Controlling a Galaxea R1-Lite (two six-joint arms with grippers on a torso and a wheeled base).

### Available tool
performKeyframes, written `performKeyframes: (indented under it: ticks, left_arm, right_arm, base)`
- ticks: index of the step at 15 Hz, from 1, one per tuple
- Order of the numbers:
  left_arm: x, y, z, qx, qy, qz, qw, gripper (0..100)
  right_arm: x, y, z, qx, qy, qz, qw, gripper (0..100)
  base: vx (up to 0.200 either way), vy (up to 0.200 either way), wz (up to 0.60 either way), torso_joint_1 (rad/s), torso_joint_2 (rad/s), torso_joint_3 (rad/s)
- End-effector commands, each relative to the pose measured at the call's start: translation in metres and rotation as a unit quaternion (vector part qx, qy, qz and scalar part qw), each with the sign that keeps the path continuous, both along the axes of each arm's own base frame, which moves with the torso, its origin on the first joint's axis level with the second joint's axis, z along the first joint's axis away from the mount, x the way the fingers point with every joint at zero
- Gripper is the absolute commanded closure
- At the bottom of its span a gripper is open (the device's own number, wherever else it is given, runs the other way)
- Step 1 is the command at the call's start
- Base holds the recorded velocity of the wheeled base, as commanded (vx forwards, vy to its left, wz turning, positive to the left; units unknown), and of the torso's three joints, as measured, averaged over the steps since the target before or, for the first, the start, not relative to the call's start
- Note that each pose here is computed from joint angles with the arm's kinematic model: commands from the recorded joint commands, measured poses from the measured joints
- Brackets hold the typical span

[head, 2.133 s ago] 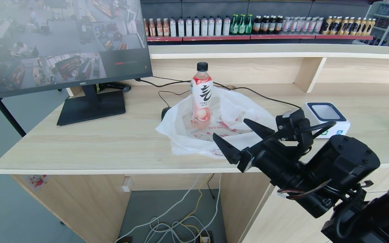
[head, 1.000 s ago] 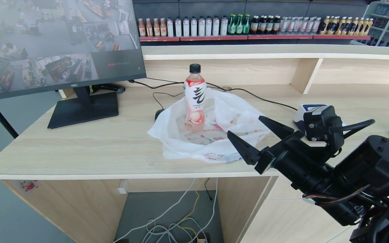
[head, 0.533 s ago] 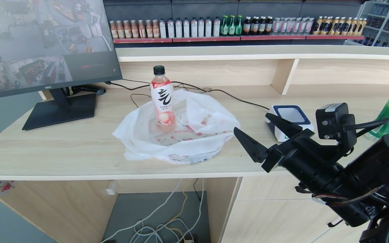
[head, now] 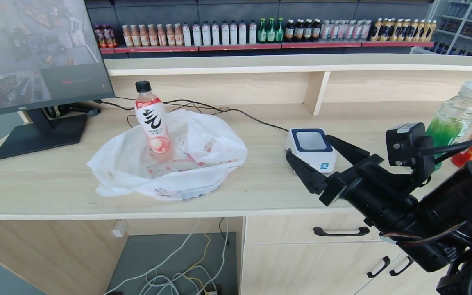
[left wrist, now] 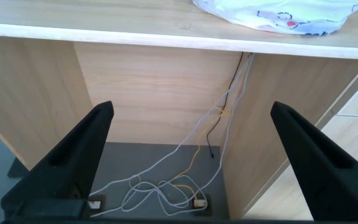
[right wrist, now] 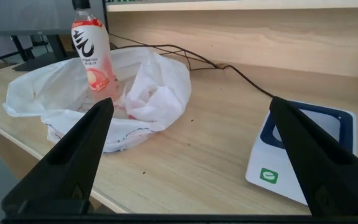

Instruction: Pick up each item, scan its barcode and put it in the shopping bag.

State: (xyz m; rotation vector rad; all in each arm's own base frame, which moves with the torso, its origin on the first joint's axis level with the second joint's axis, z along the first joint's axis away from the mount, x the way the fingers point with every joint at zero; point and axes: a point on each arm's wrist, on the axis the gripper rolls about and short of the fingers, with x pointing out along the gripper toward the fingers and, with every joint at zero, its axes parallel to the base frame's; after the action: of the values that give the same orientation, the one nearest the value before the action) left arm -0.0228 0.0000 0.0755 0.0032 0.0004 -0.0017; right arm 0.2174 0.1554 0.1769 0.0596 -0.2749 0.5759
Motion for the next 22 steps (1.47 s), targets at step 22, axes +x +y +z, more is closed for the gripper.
performKeyframes:
  ticks: [22]
  left_arm:
    - [0.0,0.0,0.0,0.0,0.0,0.0,1.0,0]
  right_arm:
    - [-0.01,-0.012,-0.004,-0.007,0.01,-0.007,1.0,0]
  base:
    - [0.0,-0.182,0.0,0.001,0.0,0.003]
